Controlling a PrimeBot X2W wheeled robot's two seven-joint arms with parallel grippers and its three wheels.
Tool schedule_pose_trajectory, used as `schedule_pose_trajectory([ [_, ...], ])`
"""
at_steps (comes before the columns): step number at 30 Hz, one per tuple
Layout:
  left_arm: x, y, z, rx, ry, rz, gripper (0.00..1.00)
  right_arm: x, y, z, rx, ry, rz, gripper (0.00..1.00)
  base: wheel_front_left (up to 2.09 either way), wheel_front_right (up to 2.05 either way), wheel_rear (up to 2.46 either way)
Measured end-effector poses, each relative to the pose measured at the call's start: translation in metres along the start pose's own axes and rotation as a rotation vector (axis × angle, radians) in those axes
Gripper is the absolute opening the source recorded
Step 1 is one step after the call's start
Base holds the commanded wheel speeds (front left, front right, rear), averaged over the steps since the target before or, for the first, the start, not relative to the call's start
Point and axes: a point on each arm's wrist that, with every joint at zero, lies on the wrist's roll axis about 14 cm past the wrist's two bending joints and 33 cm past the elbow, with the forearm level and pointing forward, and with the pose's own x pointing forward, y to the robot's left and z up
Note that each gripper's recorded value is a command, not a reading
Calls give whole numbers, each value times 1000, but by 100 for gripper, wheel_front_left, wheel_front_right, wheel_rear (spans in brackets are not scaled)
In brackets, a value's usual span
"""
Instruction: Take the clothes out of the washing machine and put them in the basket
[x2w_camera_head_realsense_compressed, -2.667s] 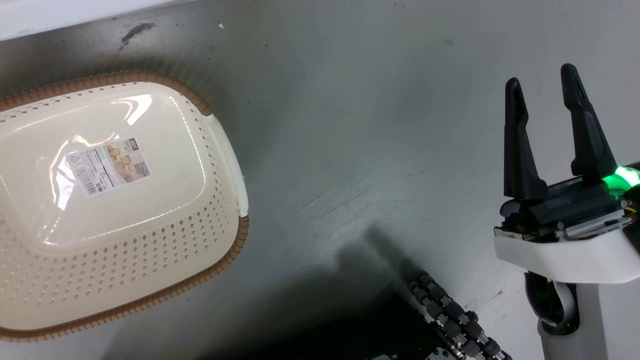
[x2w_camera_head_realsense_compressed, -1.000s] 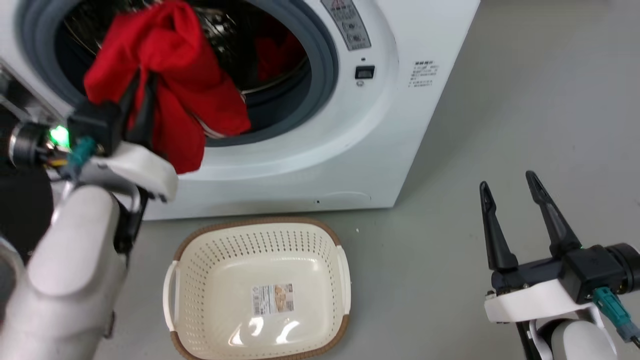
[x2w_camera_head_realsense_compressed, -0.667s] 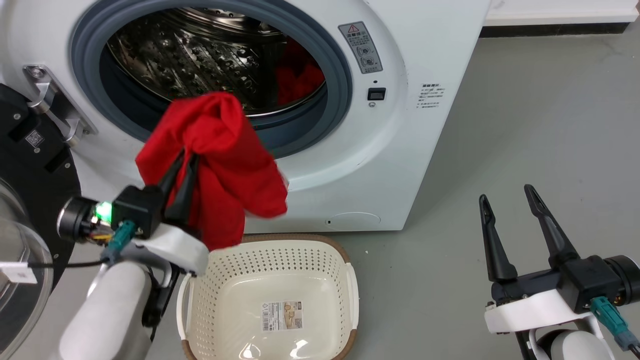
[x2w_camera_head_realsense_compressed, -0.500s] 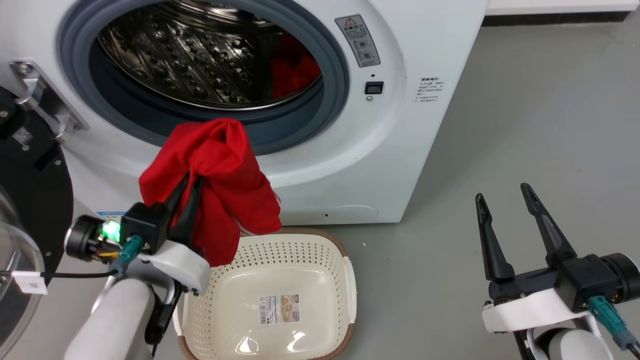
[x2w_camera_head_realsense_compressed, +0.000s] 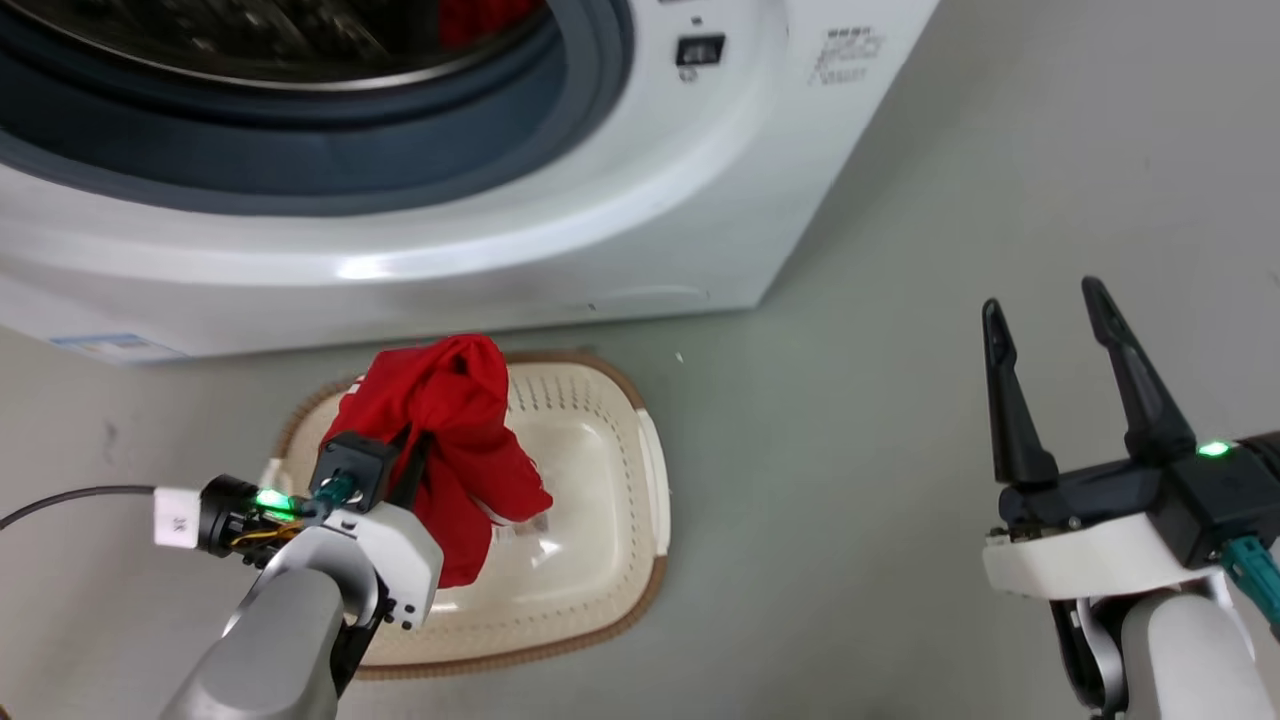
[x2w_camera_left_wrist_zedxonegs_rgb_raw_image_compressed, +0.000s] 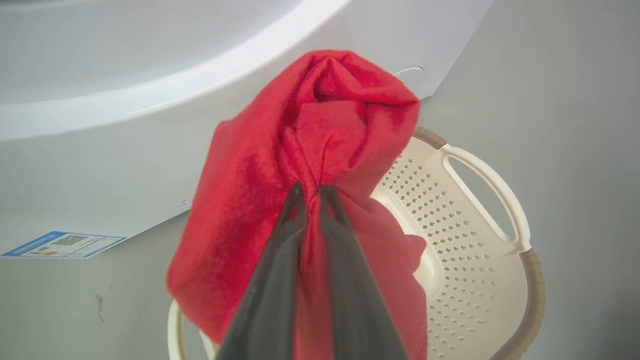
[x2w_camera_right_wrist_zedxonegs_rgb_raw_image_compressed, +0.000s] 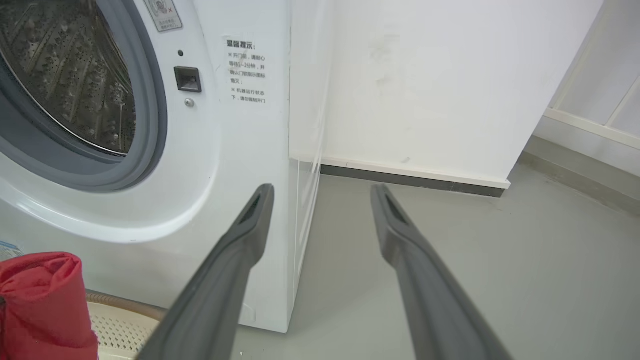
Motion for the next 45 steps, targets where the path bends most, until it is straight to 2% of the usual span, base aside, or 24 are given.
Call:
schedule_pose_trajectory([
  [9, 47, -14, -69, -20, 214, -60, 0, 5, -22, -41, -28, 100, -53, 100, 0, 0, 0],
  [14, 66, -11, -97, -1, 294, -80, 0, 5, -30, -62, -43, 151, -71, 100, 0, 0, 0],
  [19, 71, -16, -125, -9, 369, -97, 0, 1, -41, -78, -43, 195, -102, 100, 0, 0, 0],
  [25, 76, -18, -136, -26, 392, -92, 0, -1, -44, -88, -46, 222, -110, 100, 0, 0, 0],
  [26, 75, -18, -139, -29, 400, -89, 100, -1, -43, -89, -46, 224, -109, 100, 0, 0, 0],
  [35, 64, -20, -118, -77, 350, -51, 100, 4, -36, -74, -48, 183, -87, 100, 0, 0, 0],
  [40, 58, -21, -75, -95, 220, -43, 100, 5, -36, -47, -45, 113, -88, 100, 0, 0, 0],
  [45, 29, -17, -22, -93, 49, -2, 100, -1, -29, -16, -35, 46, -76, 100, 0, 0, 0],
])
